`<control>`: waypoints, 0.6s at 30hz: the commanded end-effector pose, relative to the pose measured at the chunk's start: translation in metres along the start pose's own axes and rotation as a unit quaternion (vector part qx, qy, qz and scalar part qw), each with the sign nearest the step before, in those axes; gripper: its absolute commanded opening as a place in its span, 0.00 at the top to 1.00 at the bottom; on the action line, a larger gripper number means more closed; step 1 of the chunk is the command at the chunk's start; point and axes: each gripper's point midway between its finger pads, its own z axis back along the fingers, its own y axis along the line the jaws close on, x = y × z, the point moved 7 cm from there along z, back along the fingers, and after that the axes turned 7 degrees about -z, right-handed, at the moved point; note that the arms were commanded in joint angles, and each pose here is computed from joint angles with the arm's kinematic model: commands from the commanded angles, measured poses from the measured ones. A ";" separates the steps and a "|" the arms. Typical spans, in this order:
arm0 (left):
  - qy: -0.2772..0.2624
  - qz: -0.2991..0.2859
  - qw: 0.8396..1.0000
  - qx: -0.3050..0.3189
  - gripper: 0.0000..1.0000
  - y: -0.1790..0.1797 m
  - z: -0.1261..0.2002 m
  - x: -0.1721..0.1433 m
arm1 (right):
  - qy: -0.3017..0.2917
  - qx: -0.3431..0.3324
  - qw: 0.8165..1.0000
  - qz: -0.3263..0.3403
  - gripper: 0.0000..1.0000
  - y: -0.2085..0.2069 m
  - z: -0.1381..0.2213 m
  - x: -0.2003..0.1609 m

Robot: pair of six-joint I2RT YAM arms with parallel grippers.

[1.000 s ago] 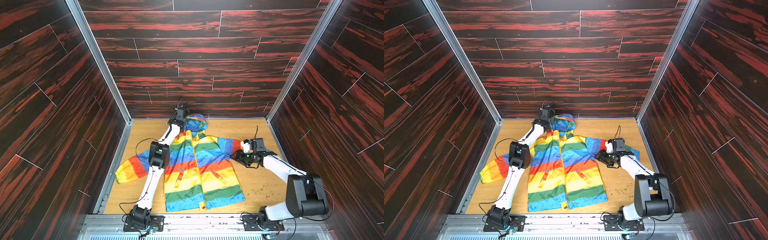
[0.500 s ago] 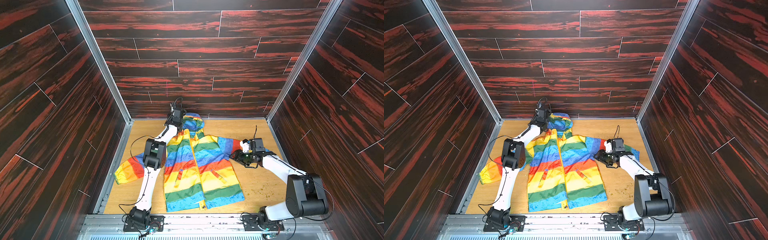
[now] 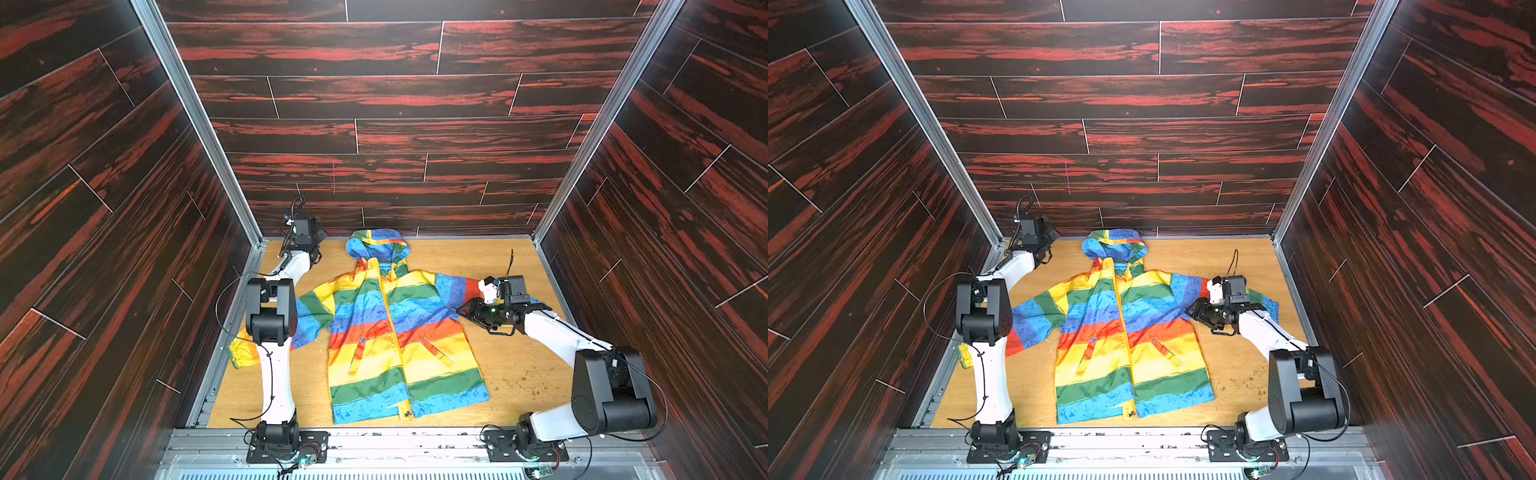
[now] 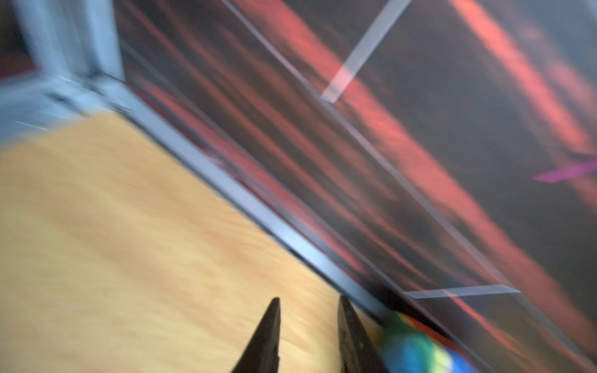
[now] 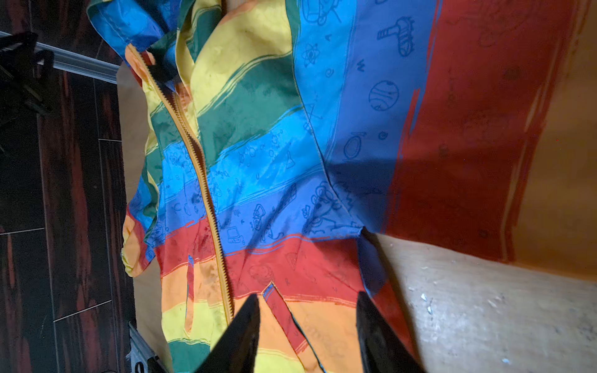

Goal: Unzip the jacket
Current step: Smooth out the jacket at the center of the board.

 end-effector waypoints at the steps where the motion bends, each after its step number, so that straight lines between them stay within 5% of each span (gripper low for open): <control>1: 0.038 0.037 0.986 -0.156 0.77 -0.064 0.001 -0.006 | 0.018 0.001 1.000 -0.008 0.50 -0.005 -0.008 -0.008; 12: 0.137 -0.026 0.981 -0.133 0.88 -0.097 -0.034 -0.062 | 0.019 0.006 1.000 -0.003 0.51 -0.001 -0.008 -0.007; 18: 0.199 -0.036 0.977 -0.067 0.99 -0.072 -0.061 -0.098 | 0.014 0.012 1.000 0.014 0.54 0.009 -0.003 -0.003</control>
